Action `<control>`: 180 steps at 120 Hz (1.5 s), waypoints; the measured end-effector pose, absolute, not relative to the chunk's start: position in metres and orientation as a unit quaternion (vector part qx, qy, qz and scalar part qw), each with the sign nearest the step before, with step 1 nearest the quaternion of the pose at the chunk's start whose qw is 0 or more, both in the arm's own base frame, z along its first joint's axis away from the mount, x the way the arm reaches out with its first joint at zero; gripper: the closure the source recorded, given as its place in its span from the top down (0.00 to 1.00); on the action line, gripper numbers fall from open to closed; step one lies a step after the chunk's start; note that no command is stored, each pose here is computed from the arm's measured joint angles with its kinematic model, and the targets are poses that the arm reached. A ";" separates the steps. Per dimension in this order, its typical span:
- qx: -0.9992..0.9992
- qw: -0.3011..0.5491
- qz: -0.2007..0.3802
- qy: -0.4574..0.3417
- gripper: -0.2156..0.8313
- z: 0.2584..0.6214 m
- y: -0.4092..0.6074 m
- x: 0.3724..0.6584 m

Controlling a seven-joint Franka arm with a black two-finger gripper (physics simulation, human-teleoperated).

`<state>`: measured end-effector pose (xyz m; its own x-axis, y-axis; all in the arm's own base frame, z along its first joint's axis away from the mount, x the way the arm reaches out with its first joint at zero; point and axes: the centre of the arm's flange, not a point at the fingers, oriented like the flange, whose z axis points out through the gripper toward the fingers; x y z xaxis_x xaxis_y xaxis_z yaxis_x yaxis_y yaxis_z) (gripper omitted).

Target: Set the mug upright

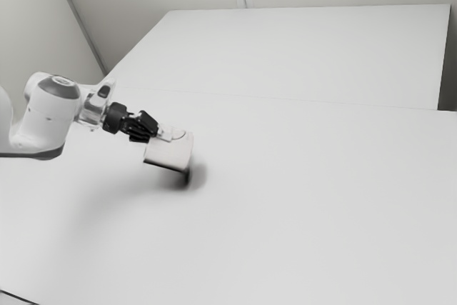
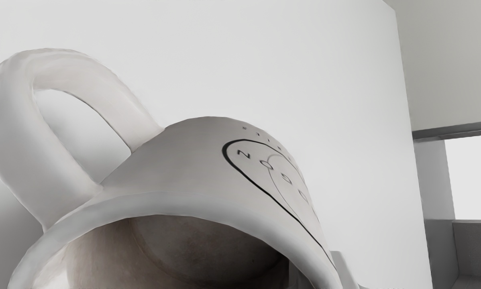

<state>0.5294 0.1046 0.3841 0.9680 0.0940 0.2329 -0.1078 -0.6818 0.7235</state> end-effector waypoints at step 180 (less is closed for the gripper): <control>0.978 0.016 -0.058 0.200 0.06 0.349 0.006 0.533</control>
